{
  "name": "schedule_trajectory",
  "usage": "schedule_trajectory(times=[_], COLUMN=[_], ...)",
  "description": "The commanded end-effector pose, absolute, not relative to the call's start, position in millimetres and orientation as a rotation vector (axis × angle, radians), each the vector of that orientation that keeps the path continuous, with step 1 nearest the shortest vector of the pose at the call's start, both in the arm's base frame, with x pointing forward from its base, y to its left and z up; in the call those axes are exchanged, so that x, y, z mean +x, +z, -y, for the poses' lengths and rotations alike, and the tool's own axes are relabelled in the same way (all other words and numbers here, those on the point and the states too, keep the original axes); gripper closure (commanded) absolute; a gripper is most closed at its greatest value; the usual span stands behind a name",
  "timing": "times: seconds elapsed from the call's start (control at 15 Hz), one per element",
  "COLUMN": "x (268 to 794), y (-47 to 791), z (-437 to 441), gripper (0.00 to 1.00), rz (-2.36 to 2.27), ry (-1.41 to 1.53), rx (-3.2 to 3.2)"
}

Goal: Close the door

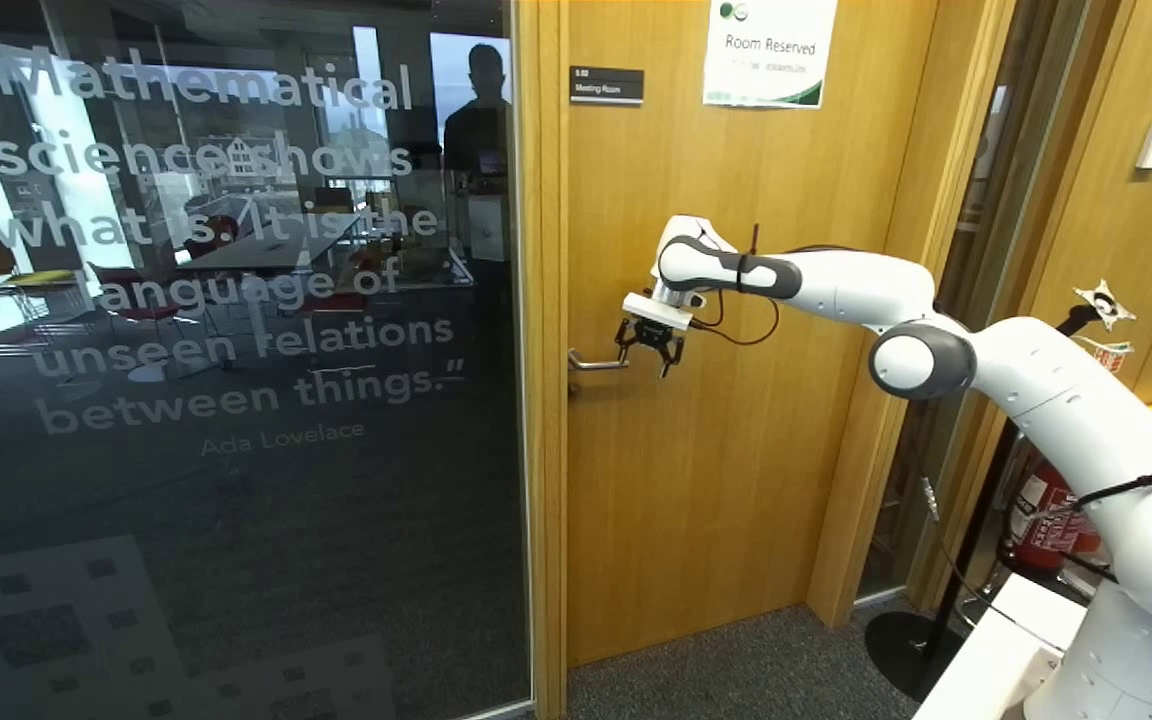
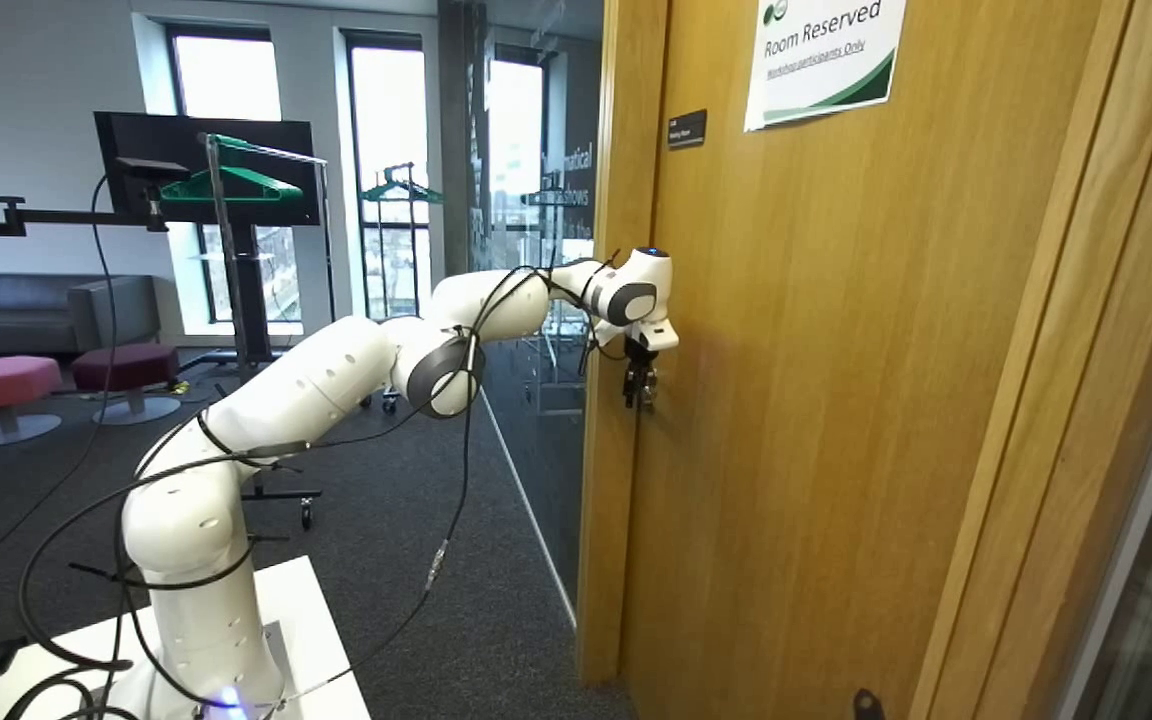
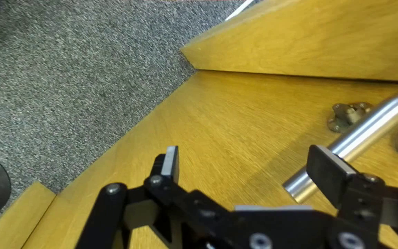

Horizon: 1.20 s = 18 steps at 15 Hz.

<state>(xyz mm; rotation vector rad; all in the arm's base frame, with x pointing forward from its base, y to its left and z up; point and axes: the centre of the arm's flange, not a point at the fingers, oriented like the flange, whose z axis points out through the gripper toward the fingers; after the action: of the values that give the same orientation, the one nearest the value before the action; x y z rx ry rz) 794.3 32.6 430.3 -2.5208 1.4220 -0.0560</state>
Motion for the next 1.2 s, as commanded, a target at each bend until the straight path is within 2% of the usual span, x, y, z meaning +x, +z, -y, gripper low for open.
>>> schedule_trajectory(times=[0.0, 0.27, 0.67, 0.8, 0.87, 1.13], x=[745, 740, 727, 717, 732, 730], y=[440, 463, 541, 566, 538, 538], z=[-31, -35, -53, -57, -58, -59], gripper=[0.00, 0.00, 0.00, 0.00, 0.00, 0.00], rz=[-1.345, -1.199, -0.908, -0.822, -0.915, -0.906], ry=[0.088, 0.112, 0.043, 0.137, 0.081, 0.094], rx=[-2.602, -2.766, -2.872, -2.883, -2.859, -2.865])
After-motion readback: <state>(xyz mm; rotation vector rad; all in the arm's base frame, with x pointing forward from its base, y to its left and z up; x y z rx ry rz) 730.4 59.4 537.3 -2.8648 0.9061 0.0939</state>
